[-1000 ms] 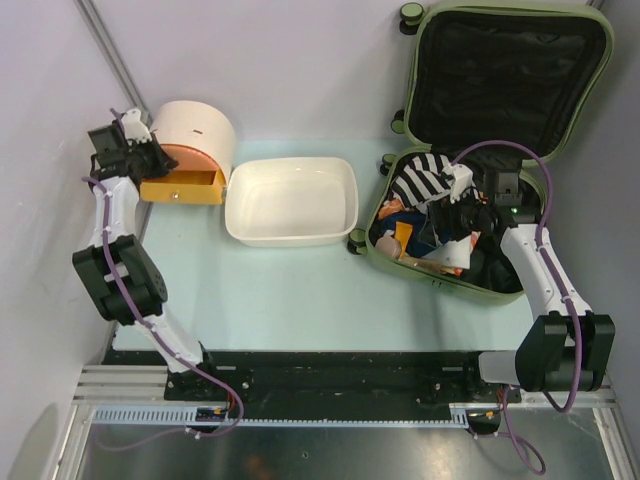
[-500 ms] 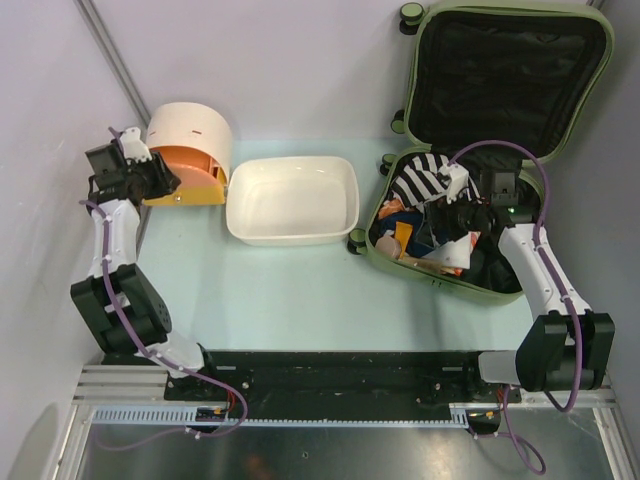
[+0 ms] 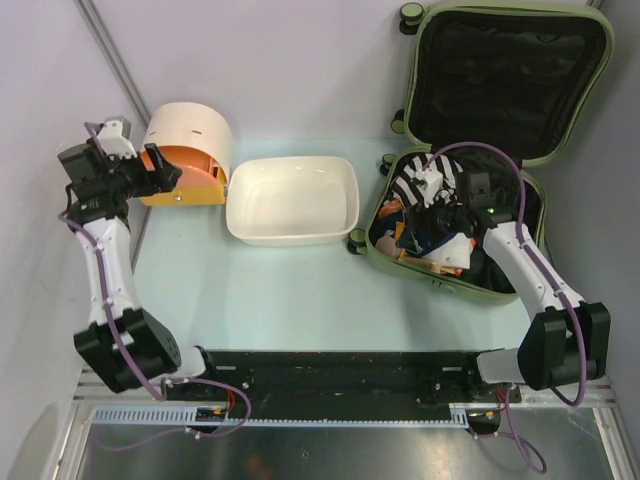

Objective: Open, take out, and arrange the luggage

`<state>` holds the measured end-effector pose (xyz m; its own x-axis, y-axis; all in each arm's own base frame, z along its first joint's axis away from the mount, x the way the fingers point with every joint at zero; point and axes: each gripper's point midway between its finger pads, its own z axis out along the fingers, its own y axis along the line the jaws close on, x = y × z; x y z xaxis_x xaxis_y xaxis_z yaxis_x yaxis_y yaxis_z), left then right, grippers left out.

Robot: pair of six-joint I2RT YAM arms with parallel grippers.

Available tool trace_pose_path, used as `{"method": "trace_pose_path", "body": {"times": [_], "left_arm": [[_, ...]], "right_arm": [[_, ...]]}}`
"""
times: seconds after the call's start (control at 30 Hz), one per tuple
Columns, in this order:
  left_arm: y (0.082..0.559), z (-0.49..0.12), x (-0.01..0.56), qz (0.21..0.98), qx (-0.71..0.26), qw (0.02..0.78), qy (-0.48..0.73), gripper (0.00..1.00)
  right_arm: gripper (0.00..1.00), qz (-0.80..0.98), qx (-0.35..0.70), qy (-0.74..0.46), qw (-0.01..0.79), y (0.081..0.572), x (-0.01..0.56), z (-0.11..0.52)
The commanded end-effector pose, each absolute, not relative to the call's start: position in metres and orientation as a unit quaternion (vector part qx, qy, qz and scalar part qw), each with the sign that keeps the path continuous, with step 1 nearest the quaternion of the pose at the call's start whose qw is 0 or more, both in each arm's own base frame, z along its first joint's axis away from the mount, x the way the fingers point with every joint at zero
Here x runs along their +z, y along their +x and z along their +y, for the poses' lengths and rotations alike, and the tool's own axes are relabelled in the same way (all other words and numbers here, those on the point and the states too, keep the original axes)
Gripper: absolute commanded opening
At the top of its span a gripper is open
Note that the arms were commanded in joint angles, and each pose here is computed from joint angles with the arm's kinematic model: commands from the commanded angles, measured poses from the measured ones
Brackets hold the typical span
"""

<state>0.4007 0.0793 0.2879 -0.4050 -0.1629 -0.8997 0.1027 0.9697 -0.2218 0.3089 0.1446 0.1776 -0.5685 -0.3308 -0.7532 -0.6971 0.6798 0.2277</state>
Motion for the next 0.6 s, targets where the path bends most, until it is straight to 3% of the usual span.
{"method": "trace_pose_path", "body": {"times": [0.0,0.4,0.57], "left_arm": [[0.378,0.056,0.344,0.788,-0.129,0.601,0.037,0.87],[0.362,0.024,0.363,0.770,-0.139,0.618,0.072,0.87],[0.363,0.020,0.363,0.771,-0.146,0.616,0.072,0.87]], "right_arm": [[0.82,0.855,0.287,-0.255,0.349,0.326,0.175,0.155],[0.76,0.888,0.337,-0.170,0.264,0.329,0.135,0.174],[0.64,0.891,0.343,-0.180,0.238,0.320,0.125,0.180]]}}
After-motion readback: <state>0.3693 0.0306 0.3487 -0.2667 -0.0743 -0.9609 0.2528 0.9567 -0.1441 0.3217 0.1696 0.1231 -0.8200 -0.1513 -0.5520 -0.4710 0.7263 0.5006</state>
